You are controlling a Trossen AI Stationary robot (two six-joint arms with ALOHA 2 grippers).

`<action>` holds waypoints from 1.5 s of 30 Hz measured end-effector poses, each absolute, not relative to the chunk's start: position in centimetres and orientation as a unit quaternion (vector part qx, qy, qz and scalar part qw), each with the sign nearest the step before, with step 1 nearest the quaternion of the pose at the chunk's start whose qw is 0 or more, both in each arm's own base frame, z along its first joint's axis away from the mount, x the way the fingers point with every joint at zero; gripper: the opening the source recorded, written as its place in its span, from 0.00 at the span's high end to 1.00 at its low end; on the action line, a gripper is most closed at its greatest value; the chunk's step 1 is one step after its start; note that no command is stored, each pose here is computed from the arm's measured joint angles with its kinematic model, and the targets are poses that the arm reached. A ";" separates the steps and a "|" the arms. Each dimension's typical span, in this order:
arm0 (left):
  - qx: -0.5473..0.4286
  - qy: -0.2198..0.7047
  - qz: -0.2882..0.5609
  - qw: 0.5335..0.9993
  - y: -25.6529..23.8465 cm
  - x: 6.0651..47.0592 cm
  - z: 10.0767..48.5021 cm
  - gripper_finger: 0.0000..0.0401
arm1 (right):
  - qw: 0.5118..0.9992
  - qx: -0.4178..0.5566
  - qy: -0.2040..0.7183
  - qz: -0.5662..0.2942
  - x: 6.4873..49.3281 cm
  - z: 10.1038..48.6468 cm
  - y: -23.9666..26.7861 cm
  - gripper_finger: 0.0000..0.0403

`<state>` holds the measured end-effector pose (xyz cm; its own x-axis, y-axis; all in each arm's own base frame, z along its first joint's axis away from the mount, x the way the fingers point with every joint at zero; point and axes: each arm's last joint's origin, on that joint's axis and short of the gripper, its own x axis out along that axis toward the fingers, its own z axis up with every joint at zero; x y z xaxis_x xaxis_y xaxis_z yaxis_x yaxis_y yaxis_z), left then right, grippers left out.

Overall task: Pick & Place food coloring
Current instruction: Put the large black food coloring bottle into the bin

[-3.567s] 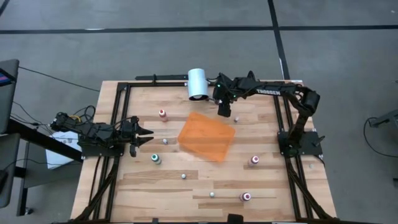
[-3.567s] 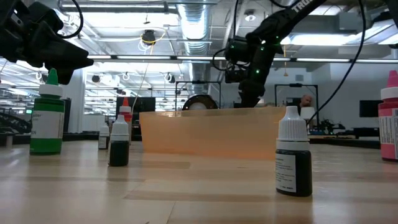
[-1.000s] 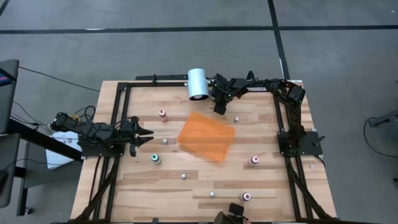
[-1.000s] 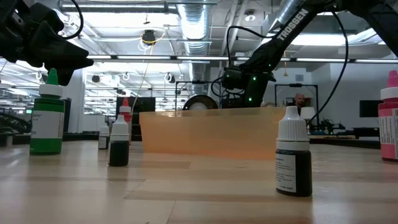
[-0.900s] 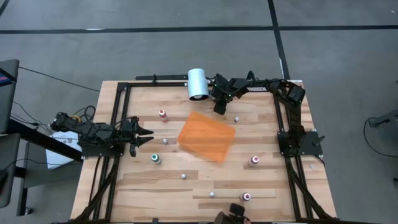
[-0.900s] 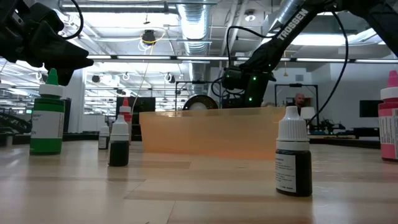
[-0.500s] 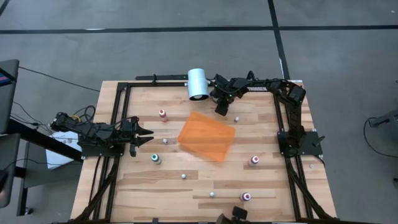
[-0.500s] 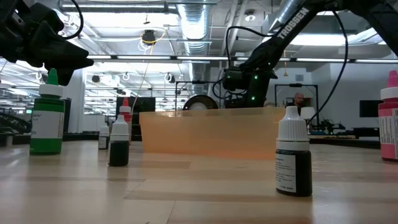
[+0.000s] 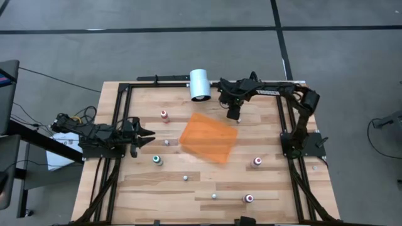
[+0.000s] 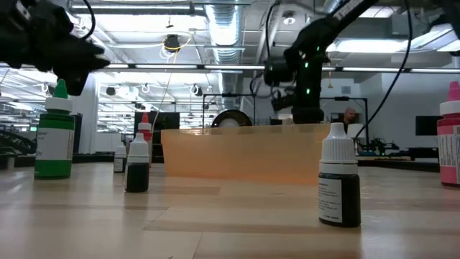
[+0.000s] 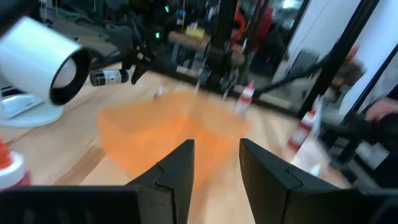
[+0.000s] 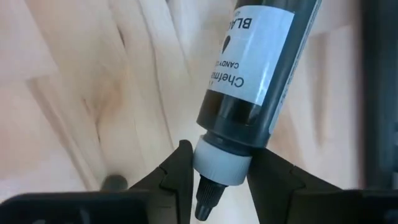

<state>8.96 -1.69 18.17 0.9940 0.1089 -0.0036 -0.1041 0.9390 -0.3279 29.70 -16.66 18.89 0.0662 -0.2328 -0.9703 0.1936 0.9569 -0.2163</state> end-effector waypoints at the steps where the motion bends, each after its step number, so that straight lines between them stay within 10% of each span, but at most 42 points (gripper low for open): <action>1: -0.175 -0.017 0.052 0.983 -1.7 9.0 18.4 0.70 | 0.731 -0.027 0.664 -0.152 29.7 19.6 -16.2 0.71; 25: -0.335 -0.141 0.031 0.931 -1.9 9.8 21.1 0.70 | 0.784 -0.302 0.523 -0.144 30.3 28.2 0.3 0.70; 45: -0.269 -0.016 -0.045 0.962 -3.9 22.6 30.8 0.70 | 0.747 -0.481 0.446 -0.111 31.3 29.4 4.4 0.69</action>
